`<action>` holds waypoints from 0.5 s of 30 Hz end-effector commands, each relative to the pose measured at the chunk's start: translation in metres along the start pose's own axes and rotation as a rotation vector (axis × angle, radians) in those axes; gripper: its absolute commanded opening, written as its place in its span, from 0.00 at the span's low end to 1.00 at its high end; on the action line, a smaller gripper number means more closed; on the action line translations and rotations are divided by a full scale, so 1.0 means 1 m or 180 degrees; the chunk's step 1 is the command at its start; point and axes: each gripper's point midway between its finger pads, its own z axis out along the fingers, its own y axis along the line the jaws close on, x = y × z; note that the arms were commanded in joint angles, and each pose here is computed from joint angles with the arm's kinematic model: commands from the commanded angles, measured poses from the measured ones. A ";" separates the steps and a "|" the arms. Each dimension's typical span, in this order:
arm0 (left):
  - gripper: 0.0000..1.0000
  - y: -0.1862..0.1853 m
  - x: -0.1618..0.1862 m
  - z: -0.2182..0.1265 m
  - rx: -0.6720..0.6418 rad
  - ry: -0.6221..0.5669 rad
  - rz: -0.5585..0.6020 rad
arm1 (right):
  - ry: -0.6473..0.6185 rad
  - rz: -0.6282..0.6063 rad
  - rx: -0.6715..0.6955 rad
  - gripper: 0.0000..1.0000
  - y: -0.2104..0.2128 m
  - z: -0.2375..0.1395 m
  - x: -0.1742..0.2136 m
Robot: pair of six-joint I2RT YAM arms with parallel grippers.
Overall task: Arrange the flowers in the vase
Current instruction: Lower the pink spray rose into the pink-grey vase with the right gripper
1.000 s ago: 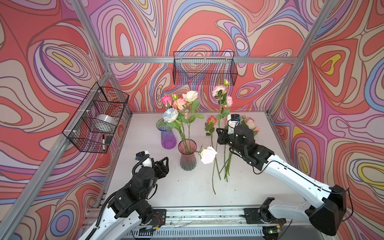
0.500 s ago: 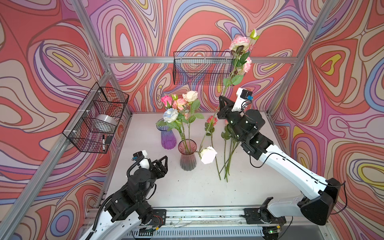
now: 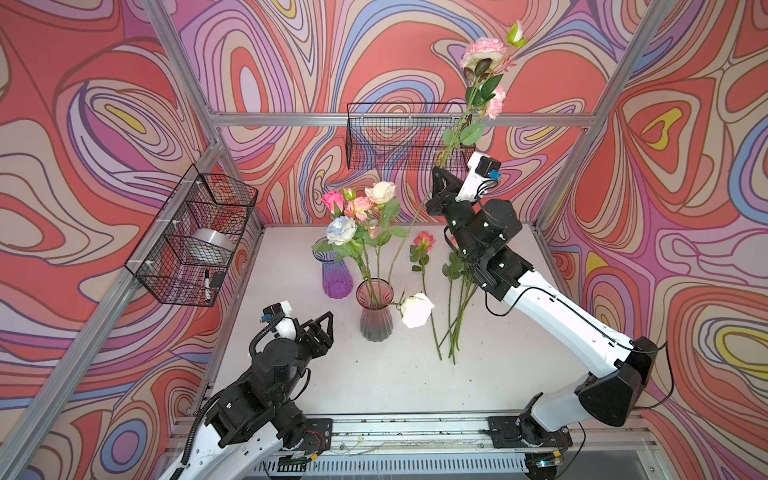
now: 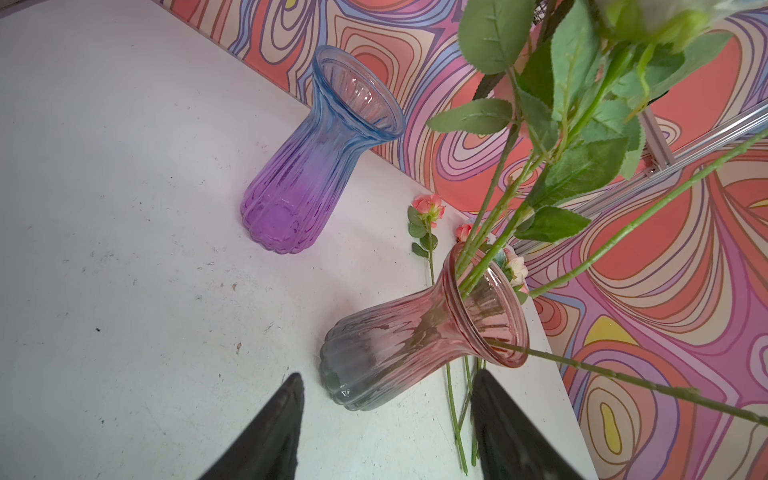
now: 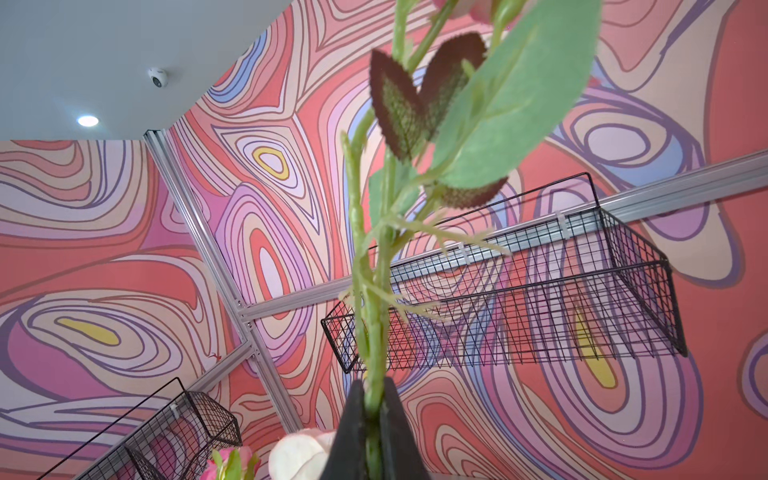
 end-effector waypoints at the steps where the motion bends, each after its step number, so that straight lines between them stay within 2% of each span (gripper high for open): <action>1: 0.64 0.000 -0.007 -0.006 -0.0023 -0.0057 -0.0013 | 0.0012 0.0106 -0.0055 0.00 0.007 0.004 -0.003; 8: 0.65 0.006 -0.004 -0.008 -0.0046 -0.0038 -0.0057 | 0.0519 0.0526 -0.0147 0.00 0.000 -0.003 0.064; 15: 0.64 0.012 0.000 -0.010 -0.0058 -0.0035 -0.0105 | 0.0728 0.0611 -0.0157 0.00 -0.001 -0.014 0.102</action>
